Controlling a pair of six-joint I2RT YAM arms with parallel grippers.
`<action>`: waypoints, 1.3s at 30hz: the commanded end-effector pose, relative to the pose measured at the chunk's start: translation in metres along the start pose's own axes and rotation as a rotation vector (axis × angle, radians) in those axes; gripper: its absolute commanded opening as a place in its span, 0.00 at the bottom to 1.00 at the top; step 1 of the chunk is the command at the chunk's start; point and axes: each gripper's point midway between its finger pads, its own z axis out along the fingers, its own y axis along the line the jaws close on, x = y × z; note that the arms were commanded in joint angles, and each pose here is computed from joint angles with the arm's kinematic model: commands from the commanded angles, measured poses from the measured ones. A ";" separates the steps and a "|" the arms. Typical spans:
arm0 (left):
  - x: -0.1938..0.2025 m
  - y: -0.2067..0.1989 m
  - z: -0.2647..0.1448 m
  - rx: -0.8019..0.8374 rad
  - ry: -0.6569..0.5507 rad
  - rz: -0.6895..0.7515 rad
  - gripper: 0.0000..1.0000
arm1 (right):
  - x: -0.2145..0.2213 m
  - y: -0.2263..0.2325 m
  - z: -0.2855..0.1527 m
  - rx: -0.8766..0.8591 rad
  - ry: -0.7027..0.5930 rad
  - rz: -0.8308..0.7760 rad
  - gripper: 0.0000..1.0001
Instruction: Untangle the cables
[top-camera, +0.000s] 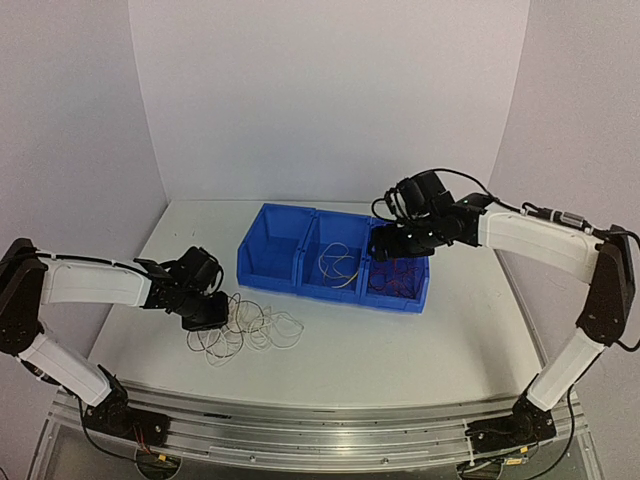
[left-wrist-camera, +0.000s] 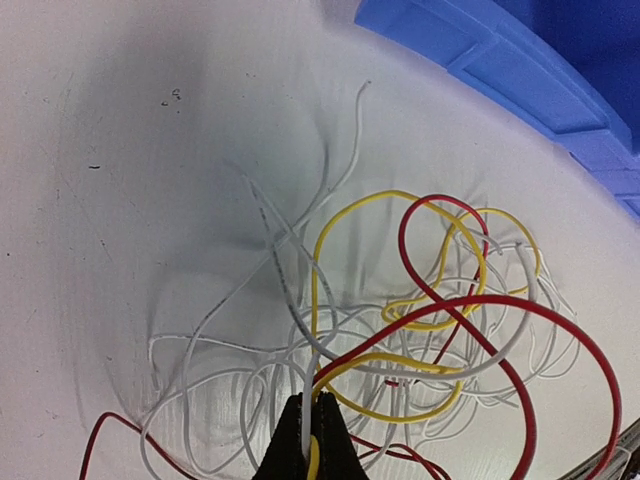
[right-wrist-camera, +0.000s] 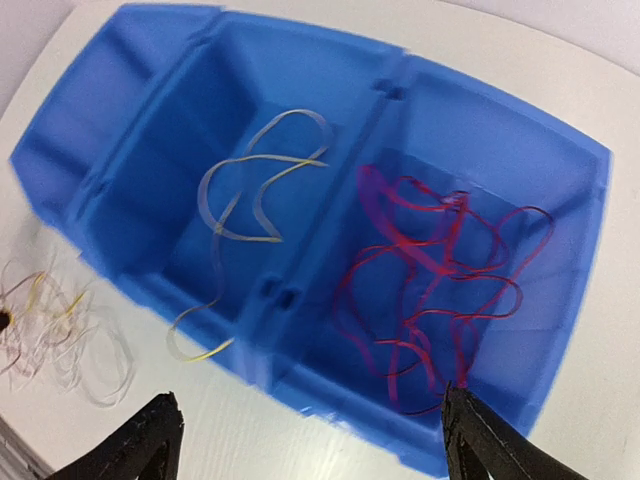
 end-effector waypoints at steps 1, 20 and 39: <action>-0.007 -0.025 -0.004 0.113 -0.007 0.042 0.00 | 0.025 0.087 -0.032 -0.192 -0.030 -0.334 0.87; 0.011 -0.081 -0.019 0.427 0.062 0.140 0.00 | 0.145 0.187 0.063 -0.411 0.210 -0.708 0.82; 0.010 -0.082 -0.014 0.412 0.066 0.136 0.00 | 0.163 0.182 0.118 -0.294 0.267 -0.679 0.39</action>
